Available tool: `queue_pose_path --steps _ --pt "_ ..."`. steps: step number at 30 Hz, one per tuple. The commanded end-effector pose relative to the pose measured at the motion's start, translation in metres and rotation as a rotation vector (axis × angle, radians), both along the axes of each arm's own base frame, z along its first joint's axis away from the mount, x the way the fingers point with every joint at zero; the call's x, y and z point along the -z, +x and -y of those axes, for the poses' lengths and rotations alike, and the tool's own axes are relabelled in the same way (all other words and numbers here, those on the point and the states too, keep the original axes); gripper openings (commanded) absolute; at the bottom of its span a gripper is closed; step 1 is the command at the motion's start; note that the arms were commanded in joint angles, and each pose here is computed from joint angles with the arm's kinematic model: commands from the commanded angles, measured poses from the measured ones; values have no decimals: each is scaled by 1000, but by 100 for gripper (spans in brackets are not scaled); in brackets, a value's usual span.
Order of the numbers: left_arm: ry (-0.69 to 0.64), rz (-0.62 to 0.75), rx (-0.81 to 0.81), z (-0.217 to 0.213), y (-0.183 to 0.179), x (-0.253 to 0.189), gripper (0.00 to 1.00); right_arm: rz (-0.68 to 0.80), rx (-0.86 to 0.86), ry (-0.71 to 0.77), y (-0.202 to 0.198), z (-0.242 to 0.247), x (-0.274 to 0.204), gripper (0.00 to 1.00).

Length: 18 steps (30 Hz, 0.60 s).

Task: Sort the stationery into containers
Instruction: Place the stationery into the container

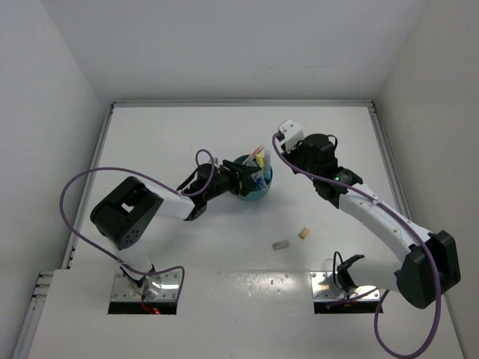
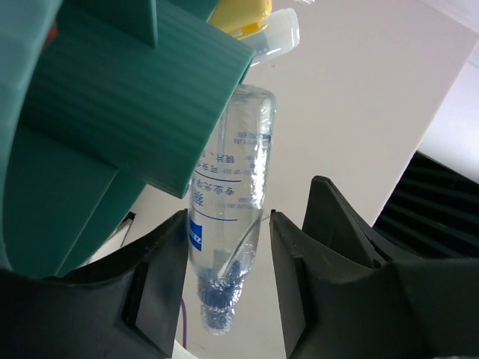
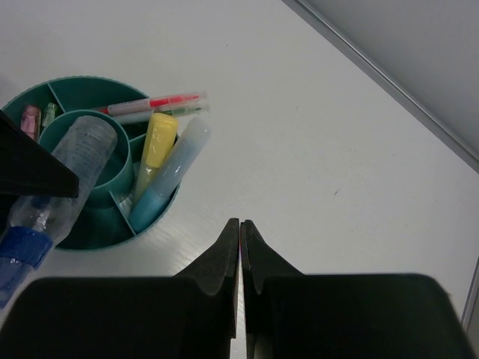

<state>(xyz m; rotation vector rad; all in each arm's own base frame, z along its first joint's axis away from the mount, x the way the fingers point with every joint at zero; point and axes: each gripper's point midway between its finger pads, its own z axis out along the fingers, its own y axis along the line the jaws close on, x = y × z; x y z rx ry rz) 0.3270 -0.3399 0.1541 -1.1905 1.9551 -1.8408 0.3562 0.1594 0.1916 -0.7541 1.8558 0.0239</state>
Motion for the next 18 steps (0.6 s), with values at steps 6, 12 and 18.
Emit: queue_pose_path --steps 6,12,18 --pt "-248 -119 -27 3 15 -48 53 57 10 18 5 0 -15 2" --pt "-242 -112 -25 3 15 -48 55 57 10 18 5 0 -15 2" --pt "-229 -25 -11 2 12 -81 55 60 6 10 5 1 -15 2"
